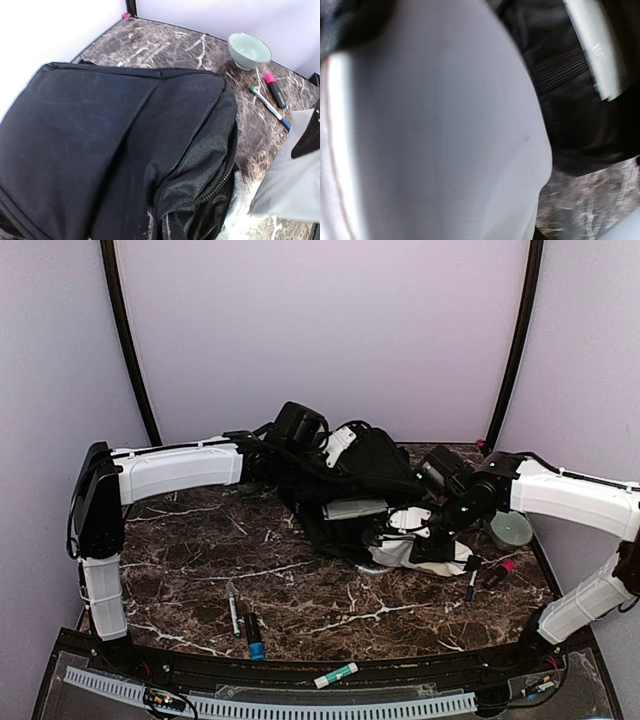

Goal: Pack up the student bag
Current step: Pick up the stationery from the center of the board, then place the stationery in the student bag.

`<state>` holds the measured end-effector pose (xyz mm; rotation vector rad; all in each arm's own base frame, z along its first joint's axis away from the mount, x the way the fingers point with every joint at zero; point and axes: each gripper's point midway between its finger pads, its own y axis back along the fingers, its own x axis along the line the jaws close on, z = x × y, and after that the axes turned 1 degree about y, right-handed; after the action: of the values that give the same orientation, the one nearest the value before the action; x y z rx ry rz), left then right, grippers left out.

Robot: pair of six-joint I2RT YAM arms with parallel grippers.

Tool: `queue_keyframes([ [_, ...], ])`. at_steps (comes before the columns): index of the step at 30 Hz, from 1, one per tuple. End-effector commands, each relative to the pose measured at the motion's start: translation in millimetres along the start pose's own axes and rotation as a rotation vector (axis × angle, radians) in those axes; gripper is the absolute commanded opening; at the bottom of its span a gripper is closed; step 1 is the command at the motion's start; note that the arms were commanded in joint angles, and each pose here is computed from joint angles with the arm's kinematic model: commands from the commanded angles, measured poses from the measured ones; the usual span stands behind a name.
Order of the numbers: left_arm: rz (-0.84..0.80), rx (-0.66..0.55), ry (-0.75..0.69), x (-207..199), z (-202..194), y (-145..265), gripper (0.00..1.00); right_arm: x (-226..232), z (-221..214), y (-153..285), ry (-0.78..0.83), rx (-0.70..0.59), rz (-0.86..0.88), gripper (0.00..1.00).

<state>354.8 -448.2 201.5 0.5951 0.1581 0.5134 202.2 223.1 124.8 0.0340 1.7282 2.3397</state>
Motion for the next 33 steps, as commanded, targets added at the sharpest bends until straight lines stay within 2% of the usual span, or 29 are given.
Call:
queue_keyframes([
  [1, 0.048, -0.146, -0.008, 7, 65, 49, 0.0, -42, 45, 25, 0.097, -0.107, -0.256, 0.08],
  [4, 0.051, -0.167, -0.019, 8, 79, 57, 0.0, -65, 76, 36, 0.167, -0.153, -0.402, 0.07],
  [13, 0.044, -0.224, -0.04, 5, 110, 81, 0.0, -122, 137, 23, 0.378, -0.164, -0.771, 0.04],
  [15, 0.048, -0.225, -0.044, 5, 112, 84, 0.0, -129, 136, 0, 0.411, -0.123, -0.806, 0.01],
  [20, 0.052, -0.229, -0.05, 6, 114, 90, 0.0, -156, 152, -3, 0.462, -0.144, -1.027, 0.01],
  [30, 0.018, -0.246, -0.045, -2, 116, 104, 0.0, -229, 158, -30, 0.49, -0.128, -1.283, 0.0],
  [32, 0.01, -0.24, -0.044, -4, 114, 103, 0.0, -240, 157, -38, 0.512, -0.124, -1.316, 0.04],
  [33, 0.01, -0.236, -0.043, -4, 112, 102, 0.0, -248, 162, -40, 0.516, -0.128, -1.336, 0.1],
])
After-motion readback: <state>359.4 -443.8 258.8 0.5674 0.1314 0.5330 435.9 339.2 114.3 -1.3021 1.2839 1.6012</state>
